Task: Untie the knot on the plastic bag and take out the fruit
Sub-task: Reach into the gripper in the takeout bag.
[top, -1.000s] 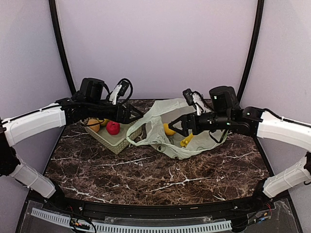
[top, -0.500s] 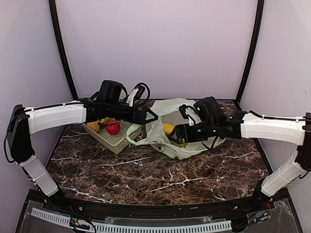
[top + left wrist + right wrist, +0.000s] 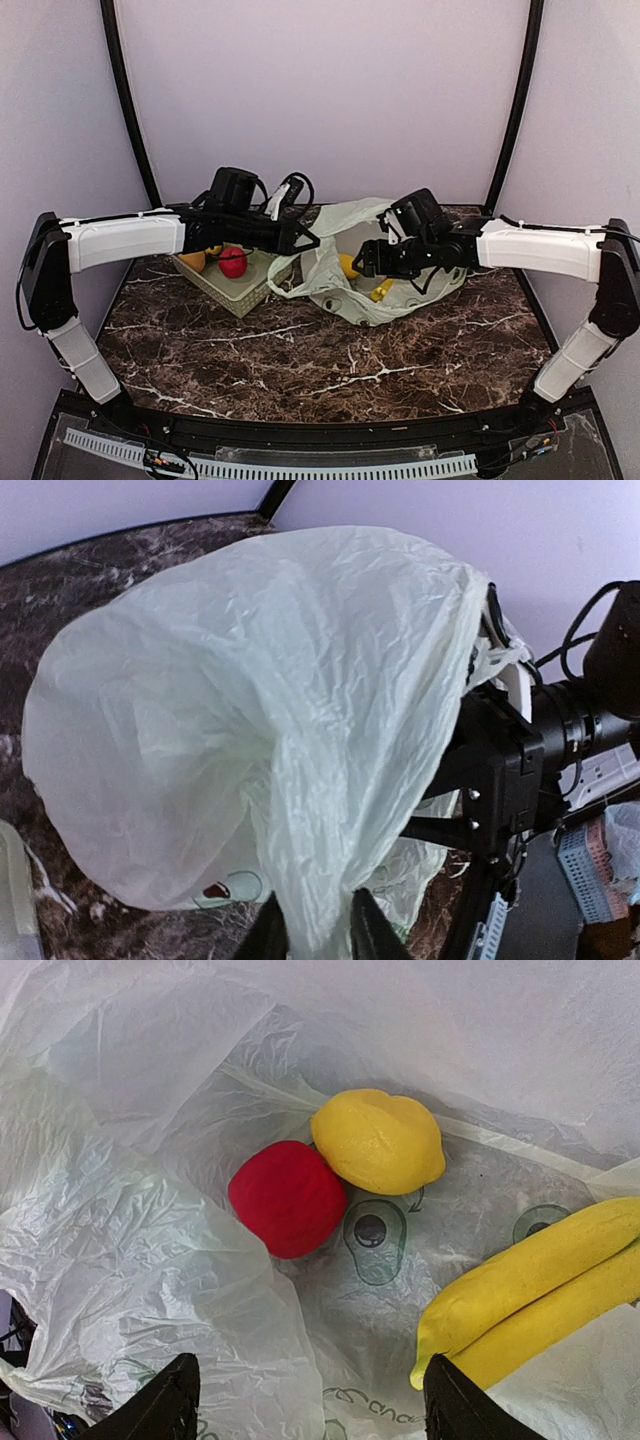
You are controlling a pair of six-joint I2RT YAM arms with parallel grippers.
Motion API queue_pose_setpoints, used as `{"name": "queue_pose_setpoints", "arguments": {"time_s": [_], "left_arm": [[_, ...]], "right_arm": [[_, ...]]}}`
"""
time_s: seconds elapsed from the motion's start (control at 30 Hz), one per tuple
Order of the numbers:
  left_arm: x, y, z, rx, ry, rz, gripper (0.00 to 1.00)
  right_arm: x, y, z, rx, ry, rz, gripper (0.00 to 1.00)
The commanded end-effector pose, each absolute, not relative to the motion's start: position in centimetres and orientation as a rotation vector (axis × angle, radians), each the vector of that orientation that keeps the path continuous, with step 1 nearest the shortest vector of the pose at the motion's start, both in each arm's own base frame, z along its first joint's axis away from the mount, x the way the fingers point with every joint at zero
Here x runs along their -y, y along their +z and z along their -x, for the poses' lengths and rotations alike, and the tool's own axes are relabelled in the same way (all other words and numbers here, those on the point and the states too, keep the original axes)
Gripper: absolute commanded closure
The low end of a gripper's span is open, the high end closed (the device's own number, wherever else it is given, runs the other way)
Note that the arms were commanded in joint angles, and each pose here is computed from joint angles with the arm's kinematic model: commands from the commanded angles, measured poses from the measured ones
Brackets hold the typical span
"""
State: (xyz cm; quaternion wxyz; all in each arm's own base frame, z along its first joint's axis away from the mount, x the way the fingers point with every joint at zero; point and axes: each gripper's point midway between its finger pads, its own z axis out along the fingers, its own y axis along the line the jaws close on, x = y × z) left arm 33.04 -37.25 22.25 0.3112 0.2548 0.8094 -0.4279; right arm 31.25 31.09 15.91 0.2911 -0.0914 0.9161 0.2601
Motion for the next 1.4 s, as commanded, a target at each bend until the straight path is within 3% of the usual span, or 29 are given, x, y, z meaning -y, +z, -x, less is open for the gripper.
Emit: {"name": "queue_pose_setpoints", "arguments": {"time_s": [0.0, 0.1, 0.63, 0.9, 1.37], "left_arm": [[37.2, 22.7, -32.6, -2.126, -1.129, -0.7, 0.89], [36.8, 22.1, -32.3, -2.143, -1.116, -0.687, 0.99], [34.5, 19.3, -31.2, -2.218, -1.051, -0.606, 0.99], [33.9, 17.8, -29.7, -2.243, -1.064, -0.642, 0.99], [33.4, 17.2, -29.2, -2.258, -1.052, -0.645, 0.99]], "right_arm": [[-31.4, 15.2, -32.4, -2.484, 0.66, 0.238, 0.25], [-31.7, 13.9, -32.2, -2.555, 0.659, 0.261, 0.26], [-32.1, 6.8, -20.3, -2.939, 0.582, 0.496, 0.26], [-33.0, 11.5, -24.9, -2.755, 0.539, 0.452, 0.24], [-31.1, 10.7, -33.2, -2.646, 0.274, 0.48, 0.26]]}}
